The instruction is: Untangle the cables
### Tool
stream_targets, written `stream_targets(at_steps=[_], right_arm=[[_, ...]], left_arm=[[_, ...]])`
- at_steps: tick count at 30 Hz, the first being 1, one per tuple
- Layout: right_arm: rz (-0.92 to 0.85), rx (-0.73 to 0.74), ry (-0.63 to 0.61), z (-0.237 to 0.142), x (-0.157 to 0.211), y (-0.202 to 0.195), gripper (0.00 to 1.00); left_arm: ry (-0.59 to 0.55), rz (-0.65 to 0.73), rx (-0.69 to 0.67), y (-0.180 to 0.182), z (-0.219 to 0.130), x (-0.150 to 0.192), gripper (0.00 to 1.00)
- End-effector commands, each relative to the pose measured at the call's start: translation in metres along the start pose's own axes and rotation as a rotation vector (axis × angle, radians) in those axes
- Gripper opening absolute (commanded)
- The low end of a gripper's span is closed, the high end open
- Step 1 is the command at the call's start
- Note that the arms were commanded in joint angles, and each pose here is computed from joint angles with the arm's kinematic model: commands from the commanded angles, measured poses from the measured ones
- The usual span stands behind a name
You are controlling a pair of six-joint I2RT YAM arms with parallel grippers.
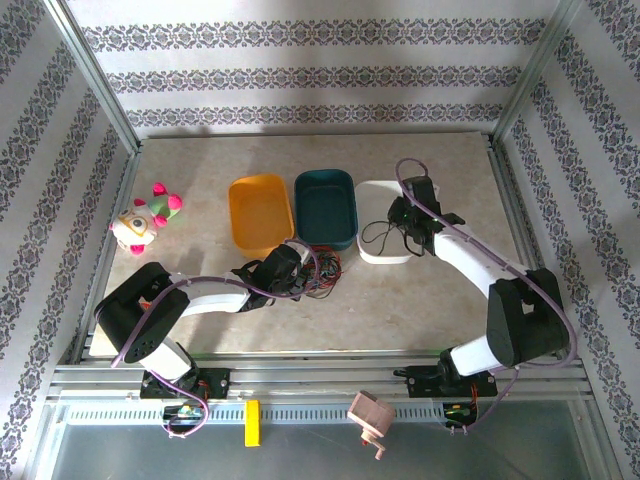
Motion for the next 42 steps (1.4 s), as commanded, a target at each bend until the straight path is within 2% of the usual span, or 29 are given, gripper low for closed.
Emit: stream_targets(at_steps=[1, 4, 8, 14, 17, 21, 24, 30, 34, 37, 42], right_arm=[[0.041, 0.070, 0.056, 0.004, 0.016, -0.014, 0.45], [0.028, 0.112, 0.058, 0.001, 0.021, -0.022, 0.58], [-0.005, 0.160, 0.045, -0.007, 0.020, -0.033, 0.64], [-0.065, 0.193, 0.019, -0.018, 0.010, -0.038, 0.65], [-0.078, 0.156, -0.003, -0.020, -0.003, -0.034, 0.65], [-0.118, 0.091, -0.020, -0.026, -0.019, -0.016, 0.65], [-0.208, 0.008, -0.016, -0.034, -0.016, 0.011, 0.64], [-0.413, -0.199, 0.025, -0.058, 0.032, 0.078, 0.63], [-0.467, -0.420, 0.175, -0.066, 0.096, 0.118, 0.61], [-0.500, -0.538, 0.322, -0.066, 0.140, 0.134, 0.55], [-0.510, -0.576, 0.479, -0.059, 0.180, 0.134, 0.48]], left_arm=[[0.072, 0.013, -0.046, 0.006, -0.004, 0.018, 0.00], [0.062, 0.008, -0.051, 0.007, -0.006, 0.016, 0.00], [0.051, 0.006, -0.054, 0.007, -0.009, 0.015, 0.00], [0.041, 0.006, -0.058, 0.008, -0.011, 0.014, 0.00], [0.028, 0.005, -0.058, 0.008, -0.008, 0.012, 0.00], [0.046, 0.010, -0.044, 0.003, -0.007, 0.007, 0.00], [0.034, 0.016, -0.024, -0.001, -0.008, 0.004, 0.00], [0.029, 0.012, -0.005, -0.004, -0.008, 0.004, 0.00], [0.038, 0.022, -0.009, -0.004, -0.004, 0.005, 0.00], [0.051, 0.022, -0.013, -0.003, 0.000, 0.008, 0.00], [0.057, 0.022, -0.024, -0.002, 0.002, 0.009, 0.00]])
Point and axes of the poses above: each hand's point on the last joint's axis, 136 mm out from that joint toward the fingers, its own z axis out along the fingers, its own y axis along the line the jaws close on, x = y × z, the point moved 1 cm from there along -z, back along the fingers, and after that the axes turned 5 degrees about -z, right-handed, at the moved point
